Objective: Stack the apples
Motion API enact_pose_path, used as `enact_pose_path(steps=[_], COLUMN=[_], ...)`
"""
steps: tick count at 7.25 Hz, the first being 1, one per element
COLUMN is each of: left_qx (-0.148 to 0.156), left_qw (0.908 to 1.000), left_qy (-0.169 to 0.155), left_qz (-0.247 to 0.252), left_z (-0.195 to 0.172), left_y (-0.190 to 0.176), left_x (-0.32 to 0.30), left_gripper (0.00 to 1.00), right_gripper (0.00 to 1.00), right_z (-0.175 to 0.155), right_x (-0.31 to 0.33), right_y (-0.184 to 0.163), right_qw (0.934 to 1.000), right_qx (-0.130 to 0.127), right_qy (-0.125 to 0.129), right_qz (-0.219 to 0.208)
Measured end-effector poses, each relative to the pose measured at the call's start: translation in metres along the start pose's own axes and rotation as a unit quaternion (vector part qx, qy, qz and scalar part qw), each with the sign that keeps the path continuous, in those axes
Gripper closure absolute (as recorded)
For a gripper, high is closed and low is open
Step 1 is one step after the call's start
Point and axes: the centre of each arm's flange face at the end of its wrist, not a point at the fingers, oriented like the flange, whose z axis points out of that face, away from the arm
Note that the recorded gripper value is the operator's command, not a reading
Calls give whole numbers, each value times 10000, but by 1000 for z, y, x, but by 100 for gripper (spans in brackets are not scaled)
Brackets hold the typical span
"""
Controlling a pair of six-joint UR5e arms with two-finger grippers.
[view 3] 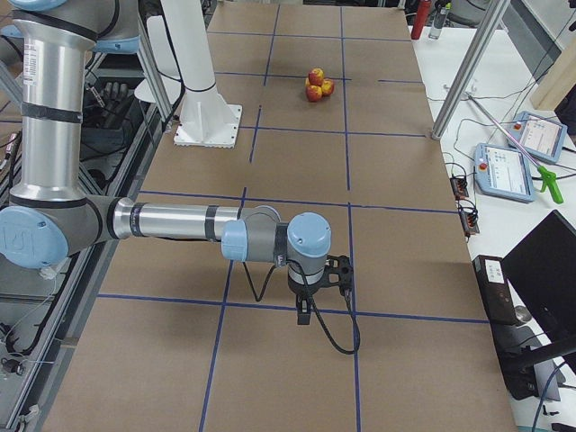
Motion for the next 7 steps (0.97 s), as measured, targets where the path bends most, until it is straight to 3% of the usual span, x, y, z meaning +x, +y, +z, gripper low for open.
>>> enact_pose_path(steps=[2, 7], left_qx=[144, 155], left_qw=[9999, 9999], left_qy=[-14, -51], left_qz=[5, 42], left_z=[-14, -16], left_y=[-1, 2], left_x=[14, 18], left_gripper=[0, 0], right_gripper=[0, 0], right_z=[0, 0], right_x=[0, 0], right_y=[0, 0], right_qw=[10000, 10000], right_qx=[0, 0], right_qy=[0, 0], right_qz=[0, 0])
